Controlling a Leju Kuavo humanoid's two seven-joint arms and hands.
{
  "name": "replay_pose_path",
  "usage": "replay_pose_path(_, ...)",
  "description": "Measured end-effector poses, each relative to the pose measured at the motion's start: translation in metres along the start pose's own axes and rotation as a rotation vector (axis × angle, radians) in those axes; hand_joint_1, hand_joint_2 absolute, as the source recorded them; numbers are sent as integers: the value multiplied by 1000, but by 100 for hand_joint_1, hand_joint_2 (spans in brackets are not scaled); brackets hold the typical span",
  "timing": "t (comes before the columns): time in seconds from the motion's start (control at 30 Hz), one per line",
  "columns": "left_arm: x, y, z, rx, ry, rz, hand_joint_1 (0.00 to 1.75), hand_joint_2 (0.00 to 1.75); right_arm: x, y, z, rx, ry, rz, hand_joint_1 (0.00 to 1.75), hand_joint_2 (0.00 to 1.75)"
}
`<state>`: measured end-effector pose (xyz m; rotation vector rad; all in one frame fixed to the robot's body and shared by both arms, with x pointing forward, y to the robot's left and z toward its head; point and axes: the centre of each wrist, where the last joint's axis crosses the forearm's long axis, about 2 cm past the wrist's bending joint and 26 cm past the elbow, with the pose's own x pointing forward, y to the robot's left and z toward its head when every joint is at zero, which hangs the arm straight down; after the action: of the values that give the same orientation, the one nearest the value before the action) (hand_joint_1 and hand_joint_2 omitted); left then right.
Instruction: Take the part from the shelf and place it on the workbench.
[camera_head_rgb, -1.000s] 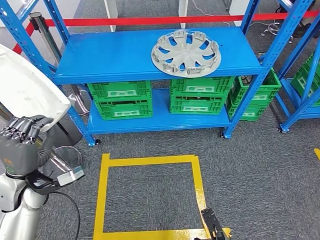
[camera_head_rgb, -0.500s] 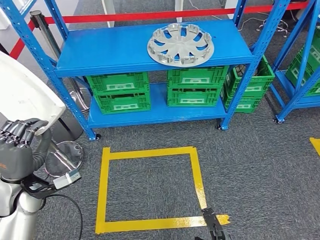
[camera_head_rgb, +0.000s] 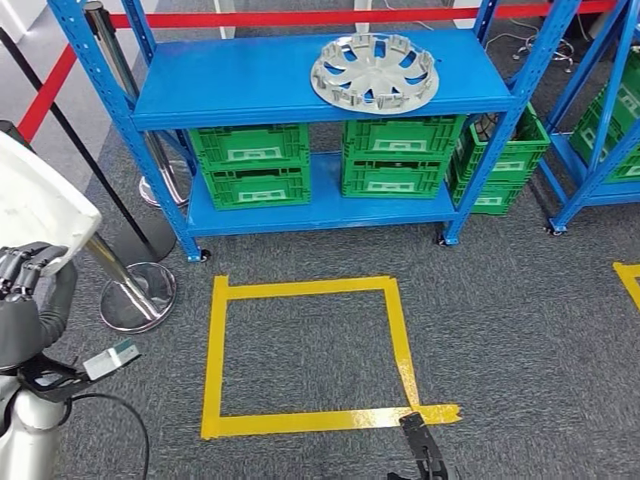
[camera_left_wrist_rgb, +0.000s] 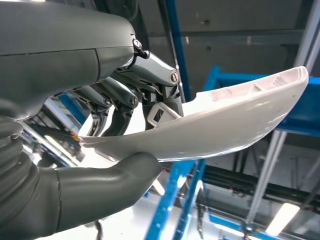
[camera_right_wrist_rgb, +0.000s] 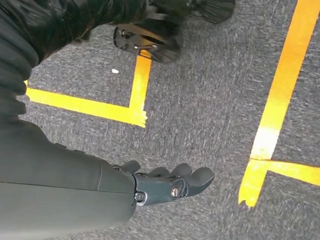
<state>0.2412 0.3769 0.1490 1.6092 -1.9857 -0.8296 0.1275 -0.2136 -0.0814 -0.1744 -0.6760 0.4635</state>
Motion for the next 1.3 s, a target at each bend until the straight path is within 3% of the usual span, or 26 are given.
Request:
replay_pose_path(0.43, -23, 9, 4, 0, 29, -43, 175, 175, 10, 5, -1, 31, -29, -14, 0, 175)
replay_pose_path(1.3, -35, 12, 7, -7, 52, -61, 175, 175, 18, 5, -4, 42, -36, -6, 0, 175)
